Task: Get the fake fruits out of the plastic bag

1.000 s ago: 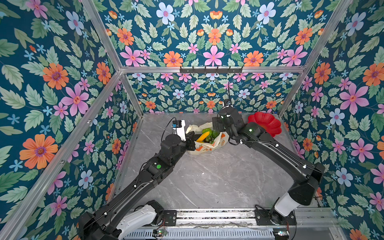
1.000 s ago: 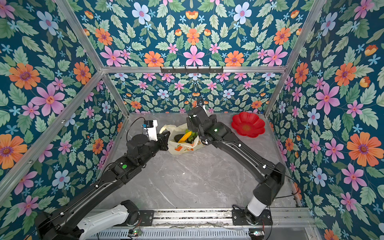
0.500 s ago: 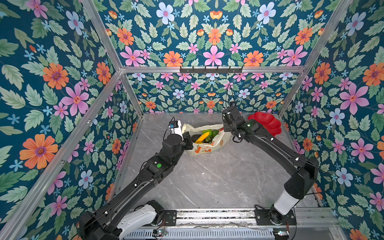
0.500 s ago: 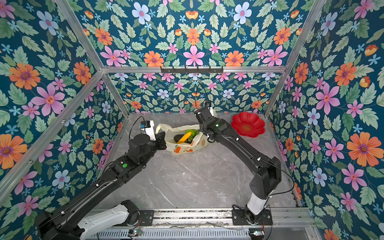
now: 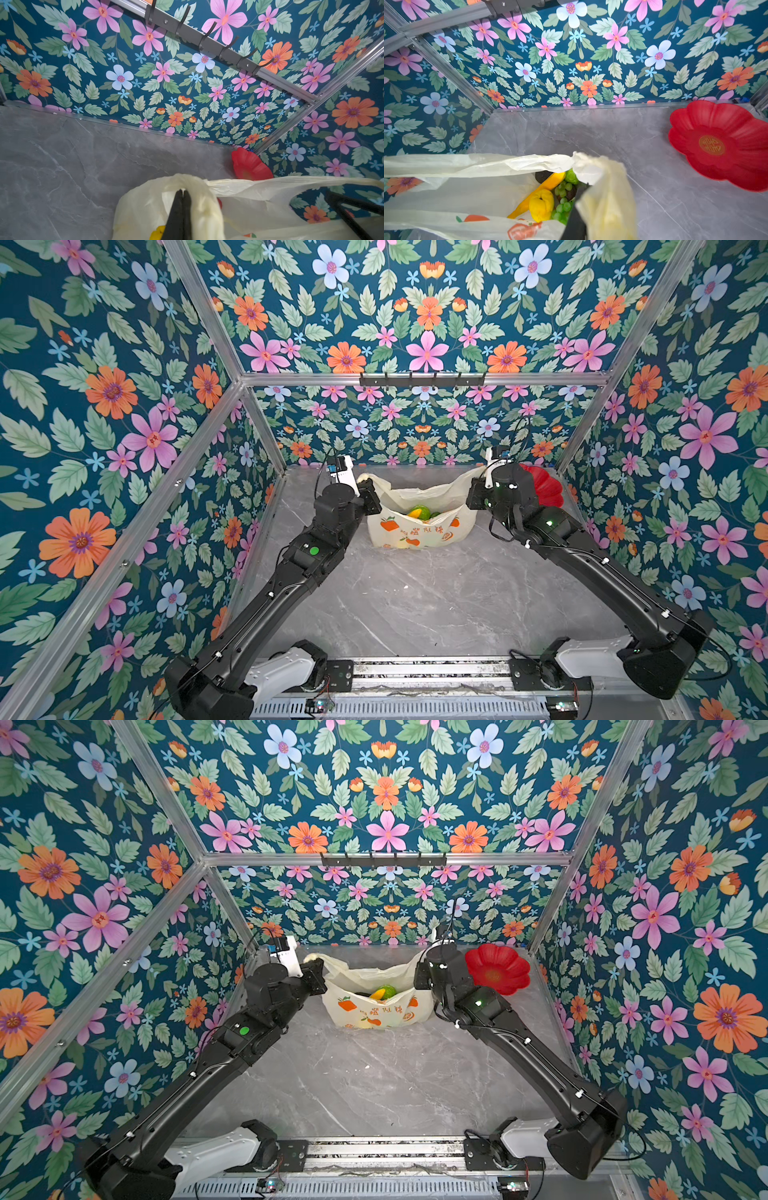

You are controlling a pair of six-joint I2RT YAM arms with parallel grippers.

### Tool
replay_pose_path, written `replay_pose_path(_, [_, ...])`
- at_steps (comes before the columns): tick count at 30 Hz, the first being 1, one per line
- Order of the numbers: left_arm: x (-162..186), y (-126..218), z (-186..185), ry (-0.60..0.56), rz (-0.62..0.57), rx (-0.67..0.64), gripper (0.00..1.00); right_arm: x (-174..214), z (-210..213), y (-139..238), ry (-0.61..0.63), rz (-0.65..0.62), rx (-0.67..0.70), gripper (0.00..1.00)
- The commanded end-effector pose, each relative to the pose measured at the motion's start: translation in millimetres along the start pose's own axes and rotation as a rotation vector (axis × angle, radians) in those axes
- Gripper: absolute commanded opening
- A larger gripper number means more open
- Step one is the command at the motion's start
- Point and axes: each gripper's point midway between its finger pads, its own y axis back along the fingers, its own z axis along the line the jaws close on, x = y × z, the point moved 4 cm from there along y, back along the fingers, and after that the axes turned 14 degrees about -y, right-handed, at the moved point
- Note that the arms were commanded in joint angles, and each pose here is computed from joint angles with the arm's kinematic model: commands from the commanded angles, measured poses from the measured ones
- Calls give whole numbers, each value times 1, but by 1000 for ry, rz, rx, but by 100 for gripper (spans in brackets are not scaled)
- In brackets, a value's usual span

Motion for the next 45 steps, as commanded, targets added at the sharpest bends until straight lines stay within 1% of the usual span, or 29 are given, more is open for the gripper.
replay_pose_path(1, [12,-1,11,36,-3,-6,0,12,-3,4,-62,12,-57,0])
replay_pose_path(3, [34,-4,25,64,42,-34,0,26,-17,4,-80,32,-33,0])
replay_pose_path(6, [78,-7,56,145,120,-80,0,51,-46,1,-147,68,11,0])
replay_pose_path(8, [107,-12,75,206,165,-101,0,69,-70,-6,-227,103,39,0])
replay_pose_path(10, [138,-18,92,245,246,-133,0,89,-94,-15,-336,156,54,0])
replay_pose_path(12, [164,-28,96,233,355,-130,0,107,-110,-25,-402,204,59,0])
replay_pose_path(15, [191,-37,98,204,501,-157,0,121,-116,-32,-402,245,84,0])
replay_pose_path(16, [195,-37,98,189,530,-163,0,125,-117,-33,-404,258,89,0])
replay_pose_path(18, [190,-34,92,130,534,-170,5,126,-116,-35,-399,267,84,0])
replay_pose_path(19, [184,-31,87,95,521,-177,10,125,-115,-35,-396,268,76,0])
replay_pose_path(21, [173,-21,80,48,496,-191,26,123,-113,-35,-387,269,65,0])
replay_pose_path(24, [163,-5,79,35,479,-222,47,120,-111,-33,-377,268,60,0])
replay_pose_path(27, [154,15,77,31,452,-256,61,117,-108,-29,-365,262,46,0])
replay_pose_path(30, [136,35,71,7,423,-292,72,114,-104,-24,-344,257,37,0])
replay_pose_path(33, [125,50,67,-21,450,-321,77,112,-100,-20,-324,251,30,0])
replay_pose_path(37, [120,64,59,-45,505,-302,80,107,-94,-15,-314,242,11,0])
replay_pose_path(39, [112,75,54,-43,502,-295,85,104,-92,-14,-308,237,5,0])
replay_pose_path(42, [93,90,42,-63,464,-264,84,102,-92,-13,-298,235,9,0])
replay_pose_path(45, [84,100,19,-96,446,-190,80,101,-92,-14,-295,230,14,0])
